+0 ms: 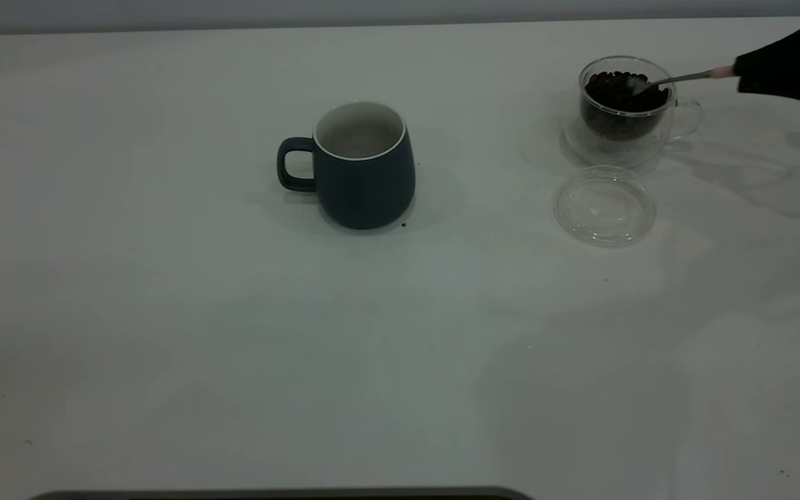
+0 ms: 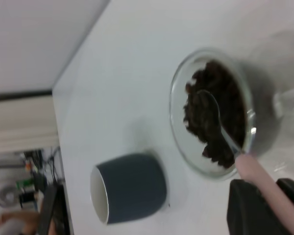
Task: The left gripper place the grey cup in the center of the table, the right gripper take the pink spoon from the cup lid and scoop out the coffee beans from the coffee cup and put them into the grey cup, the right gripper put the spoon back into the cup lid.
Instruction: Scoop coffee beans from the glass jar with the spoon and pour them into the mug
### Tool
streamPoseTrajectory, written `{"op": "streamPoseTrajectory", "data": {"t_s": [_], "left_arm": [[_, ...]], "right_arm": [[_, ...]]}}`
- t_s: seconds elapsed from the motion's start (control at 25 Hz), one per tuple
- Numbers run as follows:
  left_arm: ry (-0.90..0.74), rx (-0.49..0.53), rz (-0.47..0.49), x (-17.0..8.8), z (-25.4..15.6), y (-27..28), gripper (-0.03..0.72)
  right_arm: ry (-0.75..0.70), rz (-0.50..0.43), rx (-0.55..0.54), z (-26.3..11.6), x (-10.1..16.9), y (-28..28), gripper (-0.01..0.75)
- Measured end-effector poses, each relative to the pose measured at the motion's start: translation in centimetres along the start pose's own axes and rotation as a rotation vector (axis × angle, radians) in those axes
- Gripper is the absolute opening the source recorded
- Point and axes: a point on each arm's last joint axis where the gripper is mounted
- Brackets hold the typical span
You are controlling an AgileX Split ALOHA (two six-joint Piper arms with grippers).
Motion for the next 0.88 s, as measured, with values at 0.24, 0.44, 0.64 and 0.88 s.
{"op": "streamPoseTrajectory", "data": {"t_s": [0.24,0.44,0.64,0.88], "left_arm": [[-0.003,0.0,0.0,0.0,0.0,0.0,0.513],[-0.003,0.0,0.0,0.0,0.0,0.0,0.513],[-0.003,0.0,0.0,0.0,0.0,0.0,0.513],[-0.003,0.0,0.0,0.0,0.0,0.0,0.513]], "right_arm": [[-0.052,0.008,-0.021,0.26,-0.45,0.67,0.1],[-0.105,0.063,0.017,-0.45,-1.13,0.04,0.1],[-0.122,0.105,0.007,-0.37,-0.85,0.02,0.1],[-0.131,0.113,-0.009,-0.21,-0.79,0.03,0.1]]}}
Point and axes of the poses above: a point on each arm's last joint axis where the gripper is mounted, y pointing back along that axis away from the gripper, x along the wrist's bending axis when the last joint is at zero, z = x × y, and after that the axes turned 1 degree about y, right-handed
